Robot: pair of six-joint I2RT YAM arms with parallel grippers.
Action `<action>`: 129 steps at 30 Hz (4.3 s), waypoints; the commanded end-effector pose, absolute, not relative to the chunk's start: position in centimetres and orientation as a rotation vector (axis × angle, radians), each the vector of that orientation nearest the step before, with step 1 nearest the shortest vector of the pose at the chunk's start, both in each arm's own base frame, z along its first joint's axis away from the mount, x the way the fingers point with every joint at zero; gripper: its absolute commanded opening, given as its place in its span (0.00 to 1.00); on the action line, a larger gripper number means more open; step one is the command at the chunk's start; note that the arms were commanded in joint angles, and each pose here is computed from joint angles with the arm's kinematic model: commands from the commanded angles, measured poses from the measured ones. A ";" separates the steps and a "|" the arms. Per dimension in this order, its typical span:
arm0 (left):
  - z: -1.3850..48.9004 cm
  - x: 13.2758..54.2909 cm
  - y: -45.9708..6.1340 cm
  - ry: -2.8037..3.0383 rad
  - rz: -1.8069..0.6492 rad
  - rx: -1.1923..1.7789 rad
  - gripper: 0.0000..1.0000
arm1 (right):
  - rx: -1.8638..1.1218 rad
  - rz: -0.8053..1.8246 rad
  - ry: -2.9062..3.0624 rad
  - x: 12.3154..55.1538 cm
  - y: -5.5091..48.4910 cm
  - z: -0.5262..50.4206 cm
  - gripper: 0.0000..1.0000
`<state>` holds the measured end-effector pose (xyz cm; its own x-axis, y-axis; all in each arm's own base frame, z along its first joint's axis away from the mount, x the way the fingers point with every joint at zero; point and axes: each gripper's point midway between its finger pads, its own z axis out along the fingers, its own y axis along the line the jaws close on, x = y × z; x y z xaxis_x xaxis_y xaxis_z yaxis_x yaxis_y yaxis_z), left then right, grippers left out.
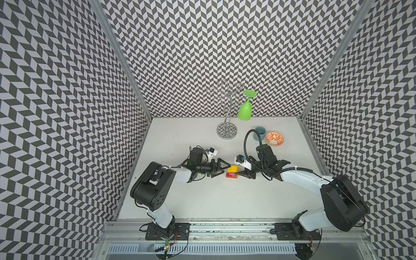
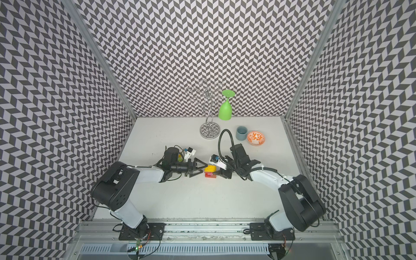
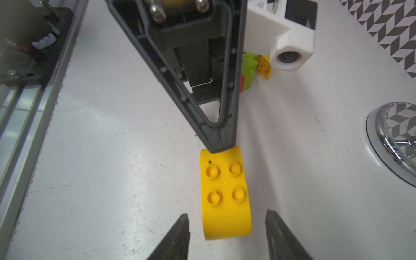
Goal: Assemble the letter s with lego
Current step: Assemble the lego brick with the lego brick, then adjust the lego brick at the center of the board.
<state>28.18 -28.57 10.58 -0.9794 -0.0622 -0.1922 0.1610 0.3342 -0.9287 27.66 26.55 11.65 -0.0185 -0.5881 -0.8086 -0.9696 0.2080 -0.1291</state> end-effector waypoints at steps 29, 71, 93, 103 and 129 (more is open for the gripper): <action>15.7 31.7 -16.6 2.305 -1.432 -0.050 0.99 | -0.847 0.715 1.668 24.2 25.8 10.4 0.75; 15.6 32.1 -15.2 2.301 -1.422 -0.067 0.93 | -0.935 0.862 1.667 26.3 30.0 5.1 0.44; 18.4 31.9 -14.2 2.248 -1.357 -0.060 0.93 | -1.123 1.489 2.024 22.2 32.3 12.7 0.17; 18.8 32.1 -13.5 2.259 -1.295 -0.076 0.93 | -0.938 1.655 2.225 25.8 33.3 11.7 0.11; 18.5 32.2 -12.8 2.263 -1.284 -0.104 0.93 | -0.565 1.795 2.546 28.2 31.4 4.1 0.18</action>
<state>31.95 -13.09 17.74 -0.8677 -0.3184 -0.3816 0.1672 0.5361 -0.8274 27.59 31.43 4.76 -0.9298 -0.3132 -0.1934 -0.2844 0.2776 0.9176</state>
